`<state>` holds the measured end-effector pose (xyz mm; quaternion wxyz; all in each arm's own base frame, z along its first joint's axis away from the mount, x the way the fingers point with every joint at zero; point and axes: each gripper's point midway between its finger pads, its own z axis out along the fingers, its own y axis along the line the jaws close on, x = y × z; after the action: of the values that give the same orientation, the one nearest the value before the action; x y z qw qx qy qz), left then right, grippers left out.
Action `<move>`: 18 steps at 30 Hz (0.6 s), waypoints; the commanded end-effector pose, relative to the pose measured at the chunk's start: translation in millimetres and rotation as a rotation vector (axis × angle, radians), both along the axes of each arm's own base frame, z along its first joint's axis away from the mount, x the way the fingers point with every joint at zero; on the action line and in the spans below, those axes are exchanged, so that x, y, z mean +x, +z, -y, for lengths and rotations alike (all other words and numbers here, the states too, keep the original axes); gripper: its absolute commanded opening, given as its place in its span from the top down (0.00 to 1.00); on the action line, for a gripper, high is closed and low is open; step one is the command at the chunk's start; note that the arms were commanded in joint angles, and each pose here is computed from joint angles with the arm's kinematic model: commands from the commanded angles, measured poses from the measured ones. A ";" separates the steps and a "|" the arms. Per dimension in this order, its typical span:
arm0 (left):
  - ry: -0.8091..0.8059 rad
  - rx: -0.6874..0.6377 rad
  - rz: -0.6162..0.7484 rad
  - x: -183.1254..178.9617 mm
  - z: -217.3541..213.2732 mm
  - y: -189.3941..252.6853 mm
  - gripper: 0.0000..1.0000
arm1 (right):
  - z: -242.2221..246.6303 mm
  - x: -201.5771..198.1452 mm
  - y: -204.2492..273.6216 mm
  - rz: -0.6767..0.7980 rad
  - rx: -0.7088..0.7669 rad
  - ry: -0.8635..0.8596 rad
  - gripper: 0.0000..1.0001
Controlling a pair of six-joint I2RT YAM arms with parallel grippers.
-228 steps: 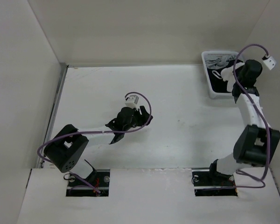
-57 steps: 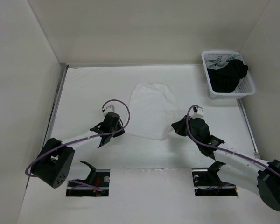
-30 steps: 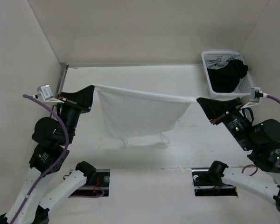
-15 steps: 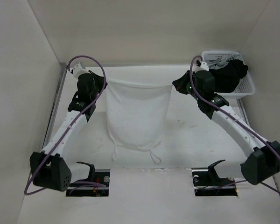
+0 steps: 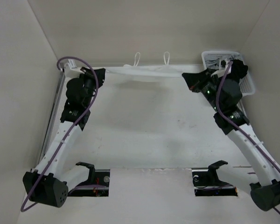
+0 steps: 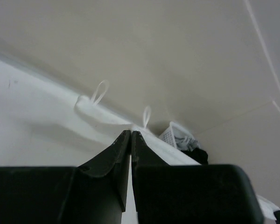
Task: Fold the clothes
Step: Flatten the tank top out
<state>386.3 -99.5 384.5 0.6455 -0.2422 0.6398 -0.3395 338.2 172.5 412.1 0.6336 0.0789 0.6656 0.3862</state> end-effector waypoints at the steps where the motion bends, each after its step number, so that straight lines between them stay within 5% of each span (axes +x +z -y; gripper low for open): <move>1: -0.021 0.015 -0.125 -11.7 4.9 -75.9 0.97 | -4.4 -7.7 -80.7 -0.139 0.002 0.008 0.98; 9: -0.056 0.050 -0.454 -80.3 -2.8 -260.5 0.97 | -7.6 -72.7 -268.3 -0.481 -0.005 0.043 0.98; 18: -0.114 -0.021 -0.570 -160.4 1.9 -307.9 0.97 | -26.2 -168.4 -329.4 -0.663 0.048 0.176 0.98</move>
<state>242.9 -95.2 75.2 0.4340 -0.2888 0.8067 -0.2784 181.7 192.1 73.2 0.3546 0.1288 0.8439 0.3813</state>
